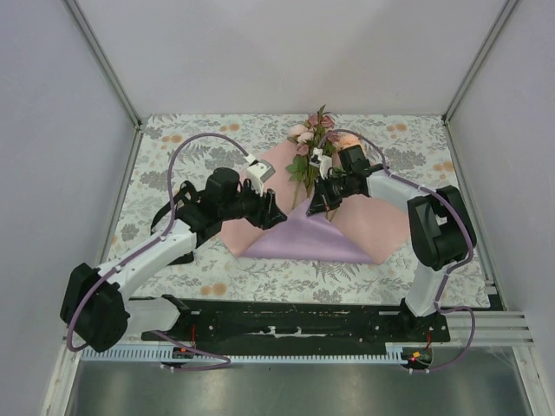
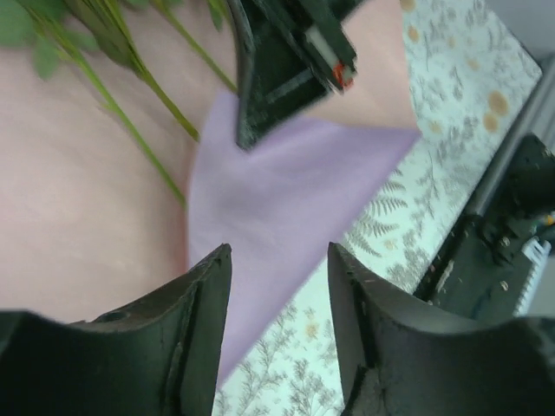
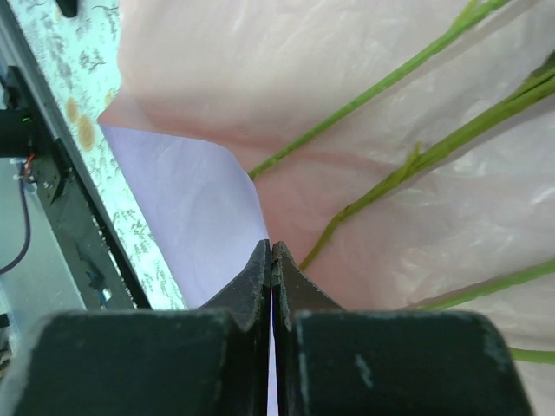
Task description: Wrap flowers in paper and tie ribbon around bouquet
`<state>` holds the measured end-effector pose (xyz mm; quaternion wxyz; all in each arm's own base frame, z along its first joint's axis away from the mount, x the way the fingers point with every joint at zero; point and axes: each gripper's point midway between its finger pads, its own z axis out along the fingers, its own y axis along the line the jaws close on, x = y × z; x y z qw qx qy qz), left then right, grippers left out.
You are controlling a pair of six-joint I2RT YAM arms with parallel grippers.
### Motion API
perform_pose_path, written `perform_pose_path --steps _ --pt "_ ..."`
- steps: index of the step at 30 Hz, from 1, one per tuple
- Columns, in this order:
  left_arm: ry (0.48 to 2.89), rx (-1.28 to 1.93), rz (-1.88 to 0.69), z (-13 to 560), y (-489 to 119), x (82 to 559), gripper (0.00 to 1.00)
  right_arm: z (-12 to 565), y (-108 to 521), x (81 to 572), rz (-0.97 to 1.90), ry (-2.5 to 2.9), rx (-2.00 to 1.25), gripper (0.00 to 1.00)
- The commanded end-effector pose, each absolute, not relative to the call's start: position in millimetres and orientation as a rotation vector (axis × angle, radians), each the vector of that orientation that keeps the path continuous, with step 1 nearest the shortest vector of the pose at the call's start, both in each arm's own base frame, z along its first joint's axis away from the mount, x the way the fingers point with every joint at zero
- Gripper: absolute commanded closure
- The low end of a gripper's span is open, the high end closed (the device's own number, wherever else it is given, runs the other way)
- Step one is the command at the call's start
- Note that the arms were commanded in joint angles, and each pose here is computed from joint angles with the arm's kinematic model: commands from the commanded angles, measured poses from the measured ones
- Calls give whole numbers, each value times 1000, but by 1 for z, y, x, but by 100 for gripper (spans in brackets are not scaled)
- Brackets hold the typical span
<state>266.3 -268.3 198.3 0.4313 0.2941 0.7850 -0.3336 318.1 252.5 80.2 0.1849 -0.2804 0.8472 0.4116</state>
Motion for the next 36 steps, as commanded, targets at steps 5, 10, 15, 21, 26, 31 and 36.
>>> perform_pose_path --steps 5,10,15,21,26,31,36 --pt "2339 566 -1281 119 -294 210 66 88 250 358 1013 2362 -735 100" --pt "2399 545 -1256 97 -295 214 67 87 248 367 965 2369 -717 100" --pt "2498 495 -1216 68 -293 222 68 82 247 365 965 2392 -705 100" --pt "2541 449 -1208 46 -294 231 69 79 244 365 939 2408 -695 100" --pt "2582 420 -1212 33 -290 232 70 82 243 368 933 2398 -688 98" --pt "2642 399 -1188 18 -285 230 70 97 237 364 922 2402 -676 48" --pt "2674 401 -1175 11 -282 226 70 162 225 352 936 2283 -670 2"
